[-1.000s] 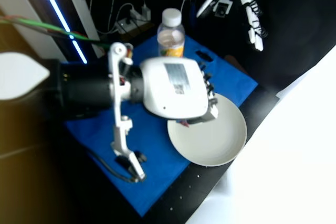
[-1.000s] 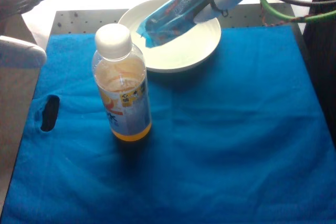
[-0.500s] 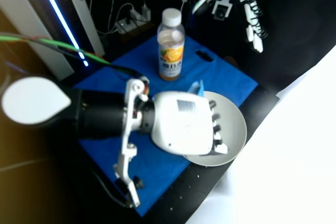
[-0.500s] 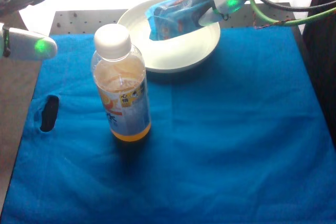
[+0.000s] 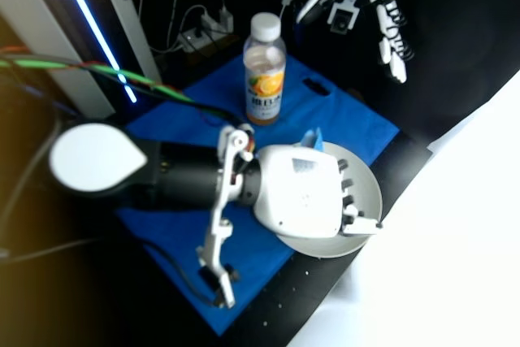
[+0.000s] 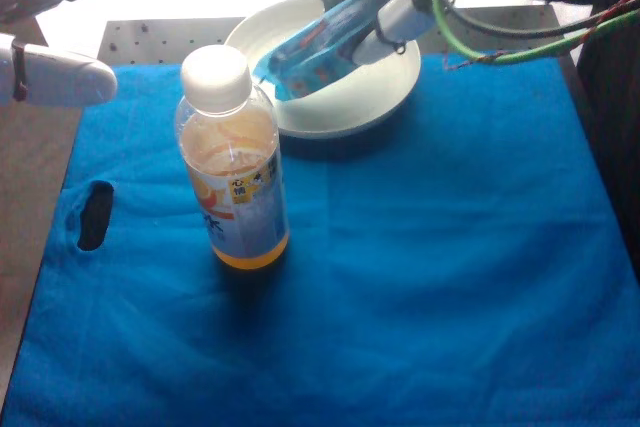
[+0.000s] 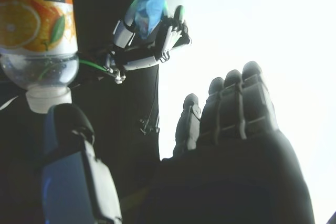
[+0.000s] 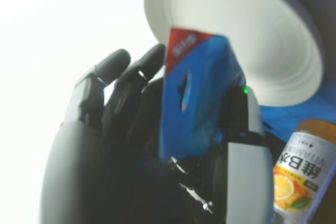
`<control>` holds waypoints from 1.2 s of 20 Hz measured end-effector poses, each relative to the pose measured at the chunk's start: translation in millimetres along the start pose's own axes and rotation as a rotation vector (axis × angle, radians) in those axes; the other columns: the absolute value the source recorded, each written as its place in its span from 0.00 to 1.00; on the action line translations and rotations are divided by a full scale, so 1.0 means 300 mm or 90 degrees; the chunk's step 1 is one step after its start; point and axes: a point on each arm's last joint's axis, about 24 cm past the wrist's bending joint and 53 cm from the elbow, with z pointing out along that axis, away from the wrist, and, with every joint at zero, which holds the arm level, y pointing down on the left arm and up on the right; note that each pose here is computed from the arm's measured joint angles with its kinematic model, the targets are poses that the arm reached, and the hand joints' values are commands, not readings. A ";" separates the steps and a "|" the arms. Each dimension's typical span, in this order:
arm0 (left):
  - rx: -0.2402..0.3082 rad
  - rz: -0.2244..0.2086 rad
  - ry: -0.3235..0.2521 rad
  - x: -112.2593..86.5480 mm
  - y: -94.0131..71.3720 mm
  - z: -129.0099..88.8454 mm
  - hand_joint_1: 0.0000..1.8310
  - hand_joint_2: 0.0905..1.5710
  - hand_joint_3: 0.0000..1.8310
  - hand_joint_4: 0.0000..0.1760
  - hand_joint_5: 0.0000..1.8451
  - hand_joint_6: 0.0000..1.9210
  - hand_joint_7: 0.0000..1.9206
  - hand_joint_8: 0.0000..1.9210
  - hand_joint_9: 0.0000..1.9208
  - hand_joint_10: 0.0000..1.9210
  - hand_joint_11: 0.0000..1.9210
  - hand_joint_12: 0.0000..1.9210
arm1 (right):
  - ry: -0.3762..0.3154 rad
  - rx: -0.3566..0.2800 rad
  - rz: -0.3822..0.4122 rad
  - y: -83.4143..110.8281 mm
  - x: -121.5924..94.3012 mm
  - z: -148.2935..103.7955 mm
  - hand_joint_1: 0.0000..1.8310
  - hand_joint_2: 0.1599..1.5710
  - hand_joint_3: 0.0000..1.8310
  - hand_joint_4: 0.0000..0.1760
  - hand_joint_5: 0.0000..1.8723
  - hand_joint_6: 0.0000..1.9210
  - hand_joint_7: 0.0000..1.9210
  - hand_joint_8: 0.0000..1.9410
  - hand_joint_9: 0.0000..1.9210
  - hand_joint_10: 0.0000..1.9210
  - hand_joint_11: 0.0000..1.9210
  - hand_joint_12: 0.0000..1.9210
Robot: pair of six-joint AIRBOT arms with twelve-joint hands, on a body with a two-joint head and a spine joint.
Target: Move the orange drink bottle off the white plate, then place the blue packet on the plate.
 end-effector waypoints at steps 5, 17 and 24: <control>0.008 0.000 -0.001 0.001 -0.010 0.012 0.31 0.49 0.00 1.00 0.00 0.00 0.00 0.00 0.00 0.00 0.00 0.00 | 0.000 0.010 0.005 -0.015 0.021 0.029 0.62 0.65 0.00 0.00 0.57 0.43 0.44 0.58 0.25 0.74 0.08 0.96; 0.018 0.001 0.002 0.005 -0.023 0.023 0.30 0.46 0.00 1.00 0.00 0.00 0.00 0.00 0.00 0.00 0.00 0.00 | 0.008 0.011 0.011 -0.026 0.050 0.032 0.48 0.43 0.00 0.83 0.17 0.00 0.31 0.00 0.30 0.00 0.07 0.60; 0.016 0.002 0.002 0.003 -0.020 0.023 0.30 0.46 0.00 1.00 0.00 0.00 0.00 0.00 0.00 0.00 0.00 0.00 | 0.013 -0.029 0.041 0.016 0.047 0.020 0.42 0.34 0.00 1.00 0.00 0.00 0.01 0.00 0.02 0.00 0.00 0.12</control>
